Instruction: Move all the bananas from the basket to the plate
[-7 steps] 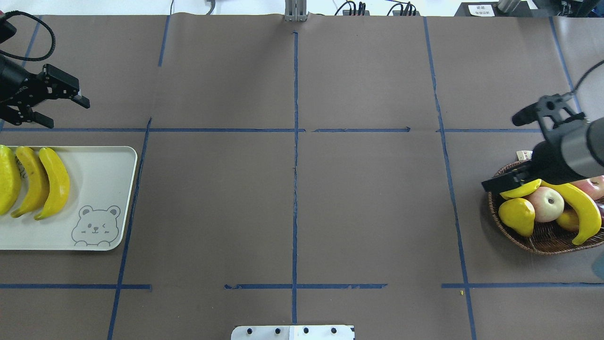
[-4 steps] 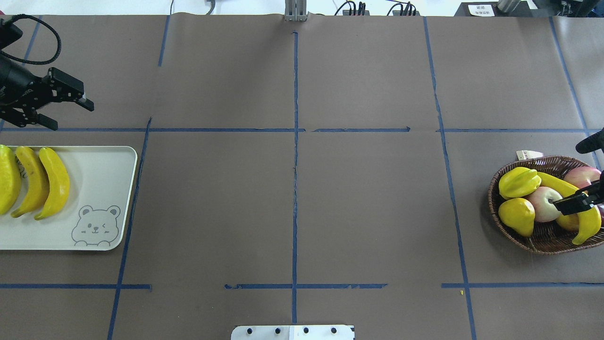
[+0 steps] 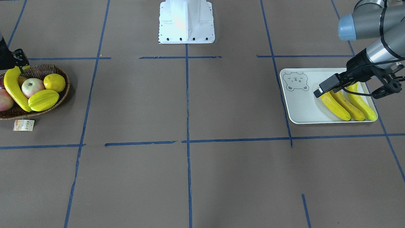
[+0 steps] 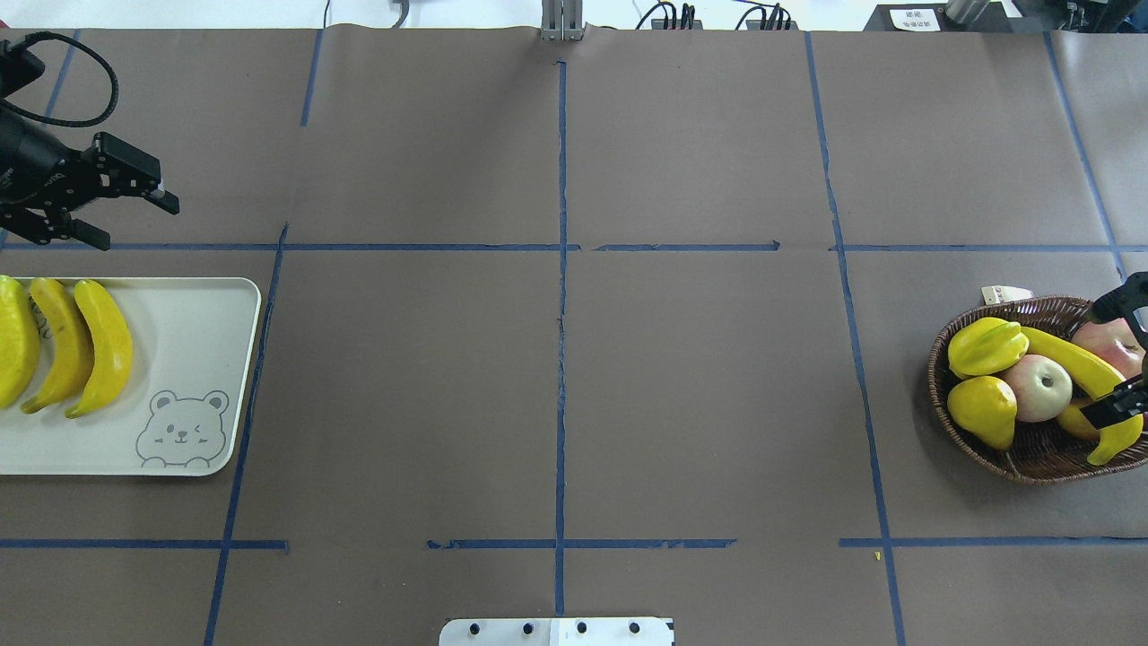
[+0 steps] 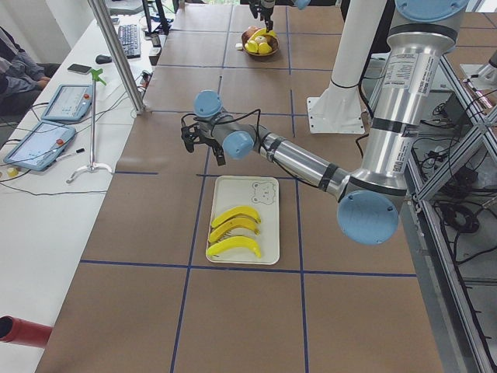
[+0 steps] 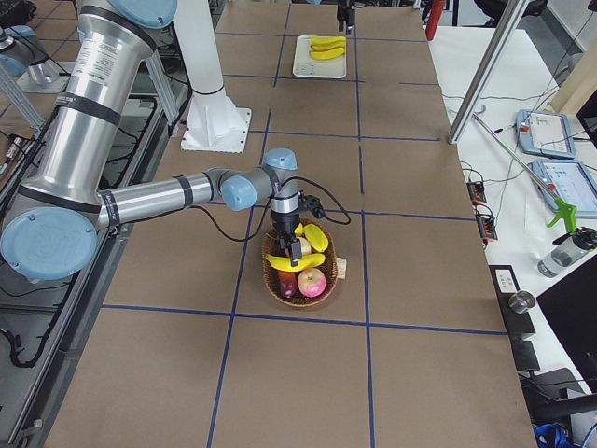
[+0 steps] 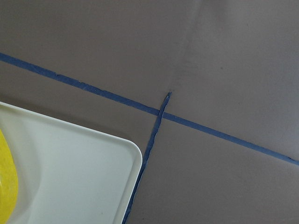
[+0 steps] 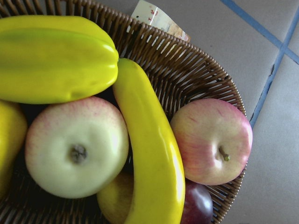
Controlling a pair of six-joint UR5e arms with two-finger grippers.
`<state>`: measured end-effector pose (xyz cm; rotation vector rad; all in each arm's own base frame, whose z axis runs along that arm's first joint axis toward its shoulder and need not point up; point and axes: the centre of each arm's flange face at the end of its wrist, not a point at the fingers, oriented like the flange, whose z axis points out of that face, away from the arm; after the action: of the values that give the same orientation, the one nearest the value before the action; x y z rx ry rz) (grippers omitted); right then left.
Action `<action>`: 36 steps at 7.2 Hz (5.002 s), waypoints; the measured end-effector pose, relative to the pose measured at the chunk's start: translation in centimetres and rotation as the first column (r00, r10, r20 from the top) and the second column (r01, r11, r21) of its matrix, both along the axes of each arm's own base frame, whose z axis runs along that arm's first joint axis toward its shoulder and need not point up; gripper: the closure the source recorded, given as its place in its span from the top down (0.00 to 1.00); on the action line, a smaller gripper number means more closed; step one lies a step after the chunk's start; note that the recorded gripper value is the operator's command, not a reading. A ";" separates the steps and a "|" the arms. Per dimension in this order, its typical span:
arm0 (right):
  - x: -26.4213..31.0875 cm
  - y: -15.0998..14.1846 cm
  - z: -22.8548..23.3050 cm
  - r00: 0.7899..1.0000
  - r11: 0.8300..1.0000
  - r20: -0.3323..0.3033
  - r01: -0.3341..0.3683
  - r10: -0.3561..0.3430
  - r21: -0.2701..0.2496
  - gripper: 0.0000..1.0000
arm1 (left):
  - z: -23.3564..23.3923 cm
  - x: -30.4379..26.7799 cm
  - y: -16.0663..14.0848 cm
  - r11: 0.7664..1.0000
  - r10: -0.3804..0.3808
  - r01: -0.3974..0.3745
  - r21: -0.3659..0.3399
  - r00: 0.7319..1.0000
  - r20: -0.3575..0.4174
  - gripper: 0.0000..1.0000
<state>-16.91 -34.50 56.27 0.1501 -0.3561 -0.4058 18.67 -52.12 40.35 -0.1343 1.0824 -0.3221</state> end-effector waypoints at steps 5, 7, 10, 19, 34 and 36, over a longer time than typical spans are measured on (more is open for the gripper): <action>-2.9 -0.3 2.3 0.998 0.999 -0.034 0.048 -0.049 -0.025 0.42 | 0.3 0.5 0.2 1.000 0.010 -0.010 -0.007 1.000 0.003 1.00; -2.9 -0.4 2.2 0.998 0.999 -0.031 0.049 -0.049 -0.025 0.11 | 0.4 0.8 0.2 1.000 0.014 -0.014 -0.008 1.000 0.005 1.00; -1.1 -1.2 1.7 1.000 1.000 -0.018 0.002 -0.002 -0.023 0.02 | 0.5 1.0 0.3 1.000 0.017 -0.017 -0.011 1.000 0.006 1.00; -4.0 -8.9 -20.4 0.941 0.989 0.307 -0.146 0.143 -0.013 0.02 | -6.1 6.1 1.1 0.996 0.047 -0.039 0.075 0.994 -0.098 1.00; -38.1 0.7 -46.0 0.829 0.936 0.481 -0.348 0.285 0.046 0.03 | -25.5 26.3 4.7 0.939 -0.108 0.085 -0.335 0.993 -0.053 0.88; -38.1 0.7 -46.1 0.827 0.936 0.485 -0.348 0.284 0.046 0.03 | -25.4 26.6 4.9 0.941 -0.103 0.079 -0.330 0.993 -0.055 0.73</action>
<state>-54.98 -33.75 10.12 0.4389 -0.7764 -0.0526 45.23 -47.20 14.92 -0.3958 1.1017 -0.5844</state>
